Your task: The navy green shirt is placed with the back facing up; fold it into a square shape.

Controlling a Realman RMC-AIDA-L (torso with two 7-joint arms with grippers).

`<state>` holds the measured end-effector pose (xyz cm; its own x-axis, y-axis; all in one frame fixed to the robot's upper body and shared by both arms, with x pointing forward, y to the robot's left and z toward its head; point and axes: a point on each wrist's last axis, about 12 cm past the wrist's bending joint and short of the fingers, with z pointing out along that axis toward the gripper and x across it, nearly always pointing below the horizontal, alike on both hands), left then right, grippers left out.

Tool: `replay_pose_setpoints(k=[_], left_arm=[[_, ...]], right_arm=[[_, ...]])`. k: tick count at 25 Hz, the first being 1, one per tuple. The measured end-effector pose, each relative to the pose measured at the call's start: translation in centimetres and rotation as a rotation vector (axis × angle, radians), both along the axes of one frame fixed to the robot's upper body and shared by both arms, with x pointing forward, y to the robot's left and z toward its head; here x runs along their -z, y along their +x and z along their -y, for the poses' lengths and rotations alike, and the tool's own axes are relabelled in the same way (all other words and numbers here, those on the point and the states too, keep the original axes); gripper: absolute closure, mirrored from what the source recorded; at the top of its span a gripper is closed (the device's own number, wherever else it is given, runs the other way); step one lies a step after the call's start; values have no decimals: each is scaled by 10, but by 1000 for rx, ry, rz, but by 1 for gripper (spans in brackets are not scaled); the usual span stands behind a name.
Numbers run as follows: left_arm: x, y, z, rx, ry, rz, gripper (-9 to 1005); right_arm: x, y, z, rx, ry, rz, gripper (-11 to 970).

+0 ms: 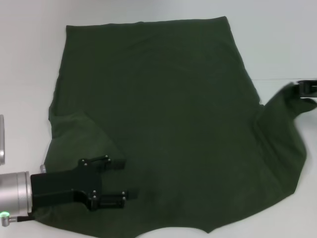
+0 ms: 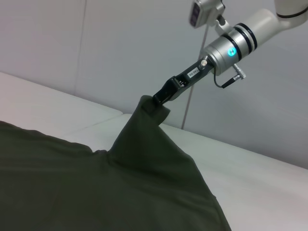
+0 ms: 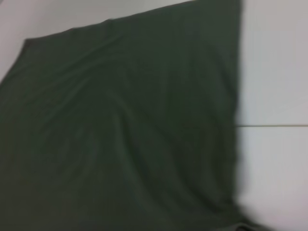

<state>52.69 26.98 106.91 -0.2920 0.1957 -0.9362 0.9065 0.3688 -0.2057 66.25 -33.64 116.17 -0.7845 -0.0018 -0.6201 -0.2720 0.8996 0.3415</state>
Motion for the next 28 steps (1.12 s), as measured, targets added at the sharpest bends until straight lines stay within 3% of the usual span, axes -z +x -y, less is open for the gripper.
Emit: replay_pose_setpoints(k=[9,16,21,24,28], left_arm=[[-4,-1,-7,-16,-12,5,122],[-4,-2,-8,-22,-14,6,122],[-4,-2,-8,-21,-13,5,122],[-4,-2,-8,-17,-12,-3,122],[-4,-2,-8,-14,-11,-4,123]], right_arm=[[0,15,-89,-146,34,-93,923],[9,16,-136,-210,-11,-104,884],[13,16,-128,-165,13,-108,714],[17,15,-104,-85,35,-117,470],[30,11,-74,26,42,-111,280]])
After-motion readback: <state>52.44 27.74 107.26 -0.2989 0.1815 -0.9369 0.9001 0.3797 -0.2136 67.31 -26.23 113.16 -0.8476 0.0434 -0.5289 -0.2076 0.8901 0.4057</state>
